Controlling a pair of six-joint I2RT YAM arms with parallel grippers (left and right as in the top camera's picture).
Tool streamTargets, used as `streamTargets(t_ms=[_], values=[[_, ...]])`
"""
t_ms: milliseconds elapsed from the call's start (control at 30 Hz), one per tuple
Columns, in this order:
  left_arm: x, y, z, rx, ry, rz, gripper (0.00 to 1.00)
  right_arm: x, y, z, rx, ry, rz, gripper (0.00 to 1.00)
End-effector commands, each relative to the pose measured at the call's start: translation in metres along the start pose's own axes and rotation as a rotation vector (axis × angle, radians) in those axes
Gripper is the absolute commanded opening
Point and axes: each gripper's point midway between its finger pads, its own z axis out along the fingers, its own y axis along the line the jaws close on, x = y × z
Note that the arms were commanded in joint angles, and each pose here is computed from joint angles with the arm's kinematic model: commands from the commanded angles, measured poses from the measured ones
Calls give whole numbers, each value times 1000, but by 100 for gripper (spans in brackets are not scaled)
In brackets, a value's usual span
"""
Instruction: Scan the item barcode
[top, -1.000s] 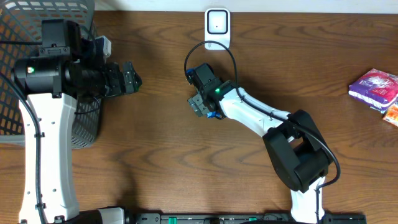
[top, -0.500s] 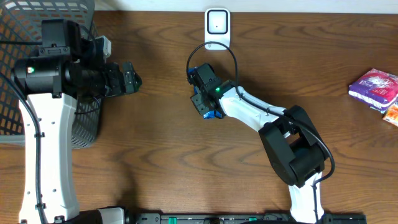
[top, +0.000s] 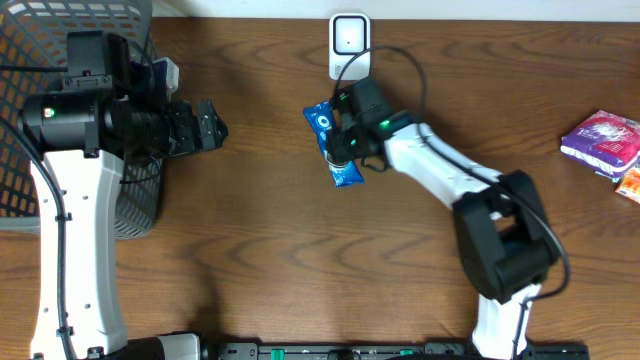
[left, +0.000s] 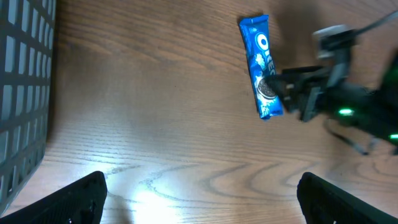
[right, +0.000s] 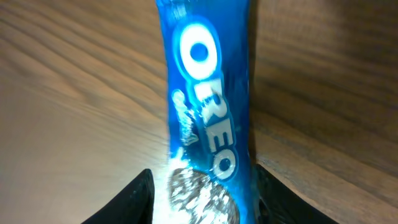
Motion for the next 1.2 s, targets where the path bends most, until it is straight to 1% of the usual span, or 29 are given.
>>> streamTargets(t_ms=[0,67,167,300,467,533,600,667,800,933,1100,1167], values=[[0,1,1,-6,2,14,98,-17,22,-31,-219,-16,99,44],[0,1,1,-6,2,14,98,-19,19,-34,-255,-12,111,45],[0,1,1,-6,2,14,98,-17,10,-34,-217,-14,78,47],[0,1,1,-6,2,14,98,-11,0,-24,-68,-16,9,51],[0,1,1,-6,2,14,98,-6,6,-10,124,-51,-85,65],[0,1,1,-6,2,14,98,-10,8,-6,213,-90,-141,68],[0,1,1,-6,2,14,98,-15,3,-6,320,-135,-168,70],[0,1,1,-6,2,14,98,-19,0,-4,390,-168,-181,70],[0,1,1,-6,2,14,98,-18,-2,11,394,-172,-182,71],[0,1,1,-6,2,14,98,-12,-12,25,390,-154,-128,70],[0,1,1,-6,2,14,98,-3,-7,42,295,-110,-118,70],[0,1,1,-6,2,14,98,-2,-3,45,268,-104,-121,68]])
